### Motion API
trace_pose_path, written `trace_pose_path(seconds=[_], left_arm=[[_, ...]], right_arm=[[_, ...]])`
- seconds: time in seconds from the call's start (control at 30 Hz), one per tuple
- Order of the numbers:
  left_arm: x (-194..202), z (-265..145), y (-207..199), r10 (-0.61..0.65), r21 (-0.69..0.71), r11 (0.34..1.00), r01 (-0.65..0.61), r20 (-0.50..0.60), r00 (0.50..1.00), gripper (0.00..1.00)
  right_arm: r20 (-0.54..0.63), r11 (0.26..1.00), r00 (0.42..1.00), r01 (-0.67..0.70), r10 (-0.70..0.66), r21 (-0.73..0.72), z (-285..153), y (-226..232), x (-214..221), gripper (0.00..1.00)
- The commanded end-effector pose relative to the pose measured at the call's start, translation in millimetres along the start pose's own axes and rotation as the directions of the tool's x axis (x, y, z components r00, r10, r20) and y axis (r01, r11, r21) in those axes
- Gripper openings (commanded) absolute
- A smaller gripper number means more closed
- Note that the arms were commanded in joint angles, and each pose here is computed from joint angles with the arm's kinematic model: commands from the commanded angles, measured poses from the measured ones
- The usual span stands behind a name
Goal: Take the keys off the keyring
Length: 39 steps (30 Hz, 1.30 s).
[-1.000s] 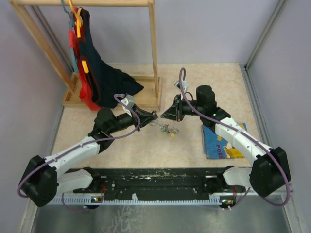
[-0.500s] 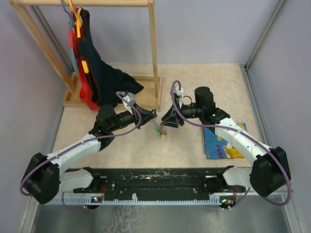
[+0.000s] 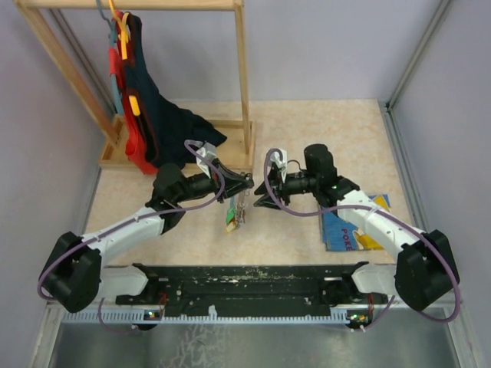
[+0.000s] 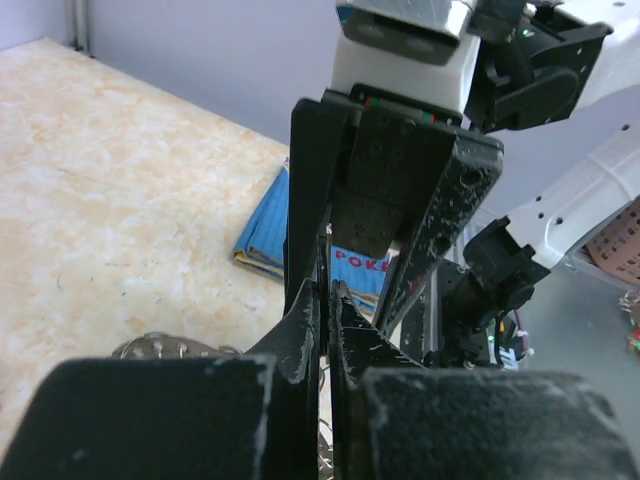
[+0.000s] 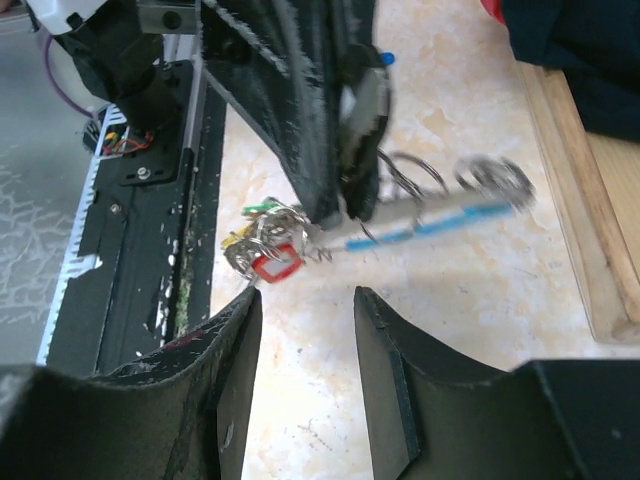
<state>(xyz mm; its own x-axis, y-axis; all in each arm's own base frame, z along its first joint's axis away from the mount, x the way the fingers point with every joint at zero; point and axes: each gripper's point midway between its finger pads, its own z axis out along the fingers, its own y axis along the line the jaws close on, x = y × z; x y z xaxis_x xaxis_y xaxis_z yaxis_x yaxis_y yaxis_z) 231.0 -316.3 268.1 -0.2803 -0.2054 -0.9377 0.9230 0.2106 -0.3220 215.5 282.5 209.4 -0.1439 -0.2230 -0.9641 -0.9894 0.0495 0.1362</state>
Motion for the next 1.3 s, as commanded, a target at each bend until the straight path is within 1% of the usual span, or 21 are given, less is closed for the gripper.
trace_pose_path(seconds=[0.0,0.17,0.37,0.57,1.07,1.27], left_arm=[[-39.3,9.2,-25.8,0.030,0.118,0.992,-0.042,0.105,0.994,0.00],[-36.7,12.5,-28.4,0.013,0.127,0.992,-0.026,0.104,0.994,0.00],[-34.1,16.3,-29.3,-0.001,0.129,0.992,-0.012,0.103,0.995,0.00],[-31.2,19.2,-29.0,-0.008,0.129,0.992,-0.005,0.097,0.995,0.00],[-25.7,24.4,-26.3,-0.020,0.117,0.993,0.010,0.081,0.997,0.00],[-26.5,24.1,-25.7,-0.014,0.111,0.994,0.005,0.084,0.996,0.00]], right_arm=[[0.063,0.988,0.987,0.148,-0.145,-0.046,7.7,14.4,-24.6,0.43],[0.071,0.987,0.989,0.138,-0.132,-0.081,12.9,22.8,-26.4,0.42],[0.047,0.992,0.991,0.127,-0.128,0.011,9.3,8.8,-33.0,0.42],[0.040,0.991,0.991,0.124,-0.126,0.051,6.2,2.5,-37.0,0.42],[0.048,0.991,0.992,0.113,-0.117,0.064,2.3,2.0,-44.8,0.42],[0.046,0.991,0.992,0.116,-0.119,0.068,0.5,1.4,-45.3,0.39]])
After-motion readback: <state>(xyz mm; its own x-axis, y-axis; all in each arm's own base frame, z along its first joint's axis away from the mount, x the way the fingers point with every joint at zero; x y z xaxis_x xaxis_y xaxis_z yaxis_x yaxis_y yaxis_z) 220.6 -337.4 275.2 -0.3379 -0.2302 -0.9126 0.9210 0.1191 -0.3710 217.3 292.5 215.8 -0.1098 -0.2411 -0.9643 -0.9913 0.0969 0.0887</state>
